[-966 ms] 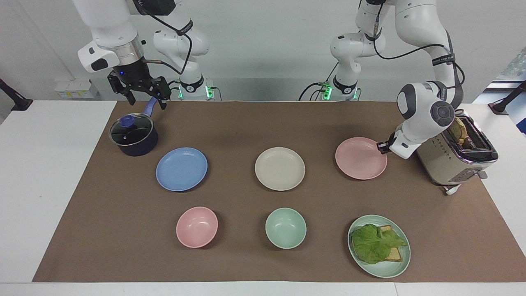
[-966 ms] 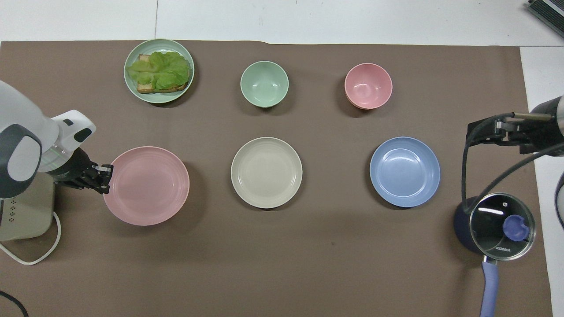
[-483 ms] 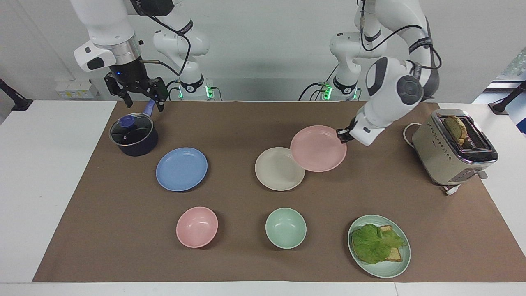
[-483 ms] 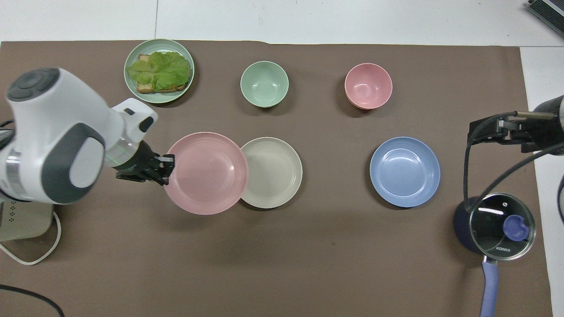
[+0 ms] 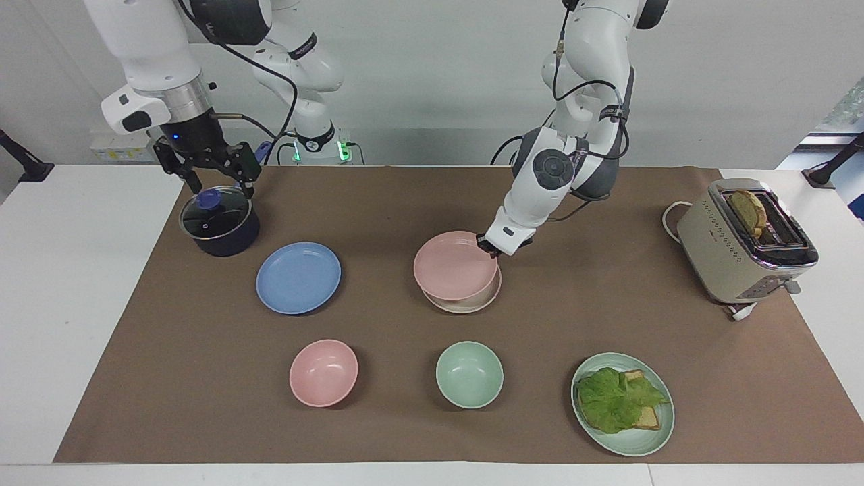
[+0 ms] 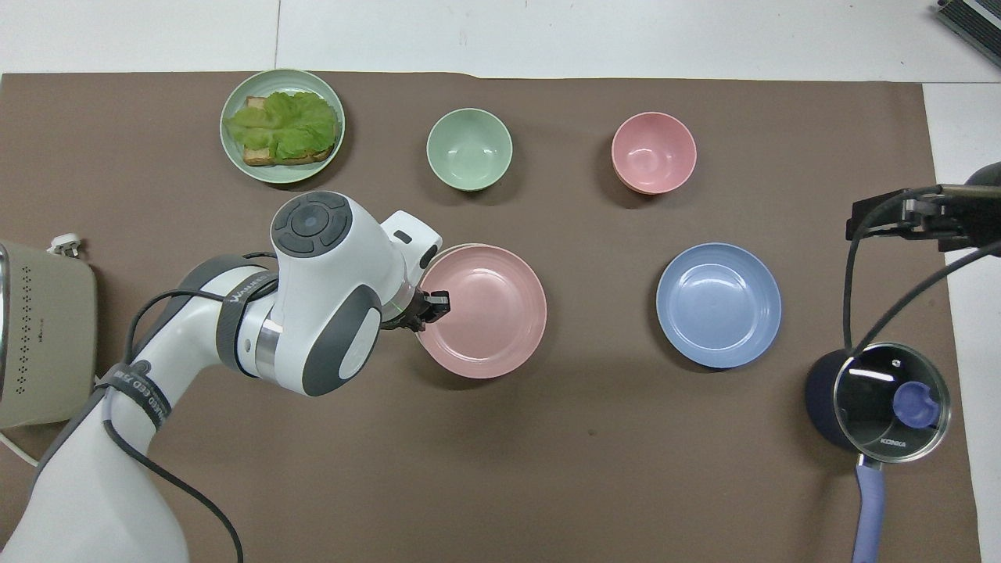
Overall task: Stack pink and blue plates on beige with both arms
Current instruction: 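Carry the pink plate onto the beige plate with the left gripper, then release the pink plate with the left gripper while the right gripper reaches the blue plate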
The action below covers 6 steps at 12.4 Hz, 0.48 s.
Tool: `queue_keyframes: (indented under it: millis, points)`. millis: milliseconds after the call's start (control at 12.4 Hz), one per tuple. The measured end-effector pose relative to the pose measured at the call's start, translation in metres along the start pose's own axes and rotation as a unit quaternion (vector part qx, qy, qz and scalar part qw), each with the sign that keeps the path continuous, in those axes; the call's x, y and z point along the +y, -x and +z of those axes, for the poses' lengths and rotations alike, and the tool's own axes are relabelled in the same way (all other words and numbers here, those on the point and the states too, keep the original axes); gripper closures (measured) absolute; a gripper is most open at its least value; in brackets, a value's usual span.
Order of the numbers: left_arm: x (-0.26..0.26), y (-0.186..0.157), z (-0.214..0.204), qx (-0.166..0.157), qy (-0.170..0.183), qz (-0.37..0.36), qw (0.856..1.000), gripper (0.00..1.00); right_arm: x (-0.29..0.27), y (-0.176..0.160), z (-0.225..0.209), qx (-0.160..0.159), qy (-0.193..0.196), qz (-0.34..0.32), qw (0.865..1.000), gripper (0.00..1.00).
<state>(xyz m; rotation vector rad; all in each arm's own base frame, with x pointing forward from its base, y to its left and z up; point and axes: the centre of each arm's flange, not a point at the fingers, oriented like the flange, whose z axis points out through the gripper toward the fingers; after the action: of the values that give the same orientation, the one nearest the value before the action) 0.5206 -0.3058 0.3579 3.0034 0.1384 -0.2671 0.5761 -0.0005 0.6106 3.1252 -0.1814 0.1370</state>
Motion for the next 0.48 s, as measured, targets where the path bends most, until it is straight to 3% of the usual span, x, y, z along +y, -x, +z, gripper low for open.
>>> queue_keyframes:
  millis: [161,483]
  points:
    - [-0.003,-0.002,-0.001,0.001,0.000,-0.003,1.000,0.91,0.010,-0.009,0.042,-0.005,-0.001,-0.006,1.000,0.00]
    - [-0.022,-0.015,-0.014,0.007,0.004,-0.017,1.000,0.39,0.035,-0.019,0.125,-0.023,-0.023,-0.016,0.999,0.00]
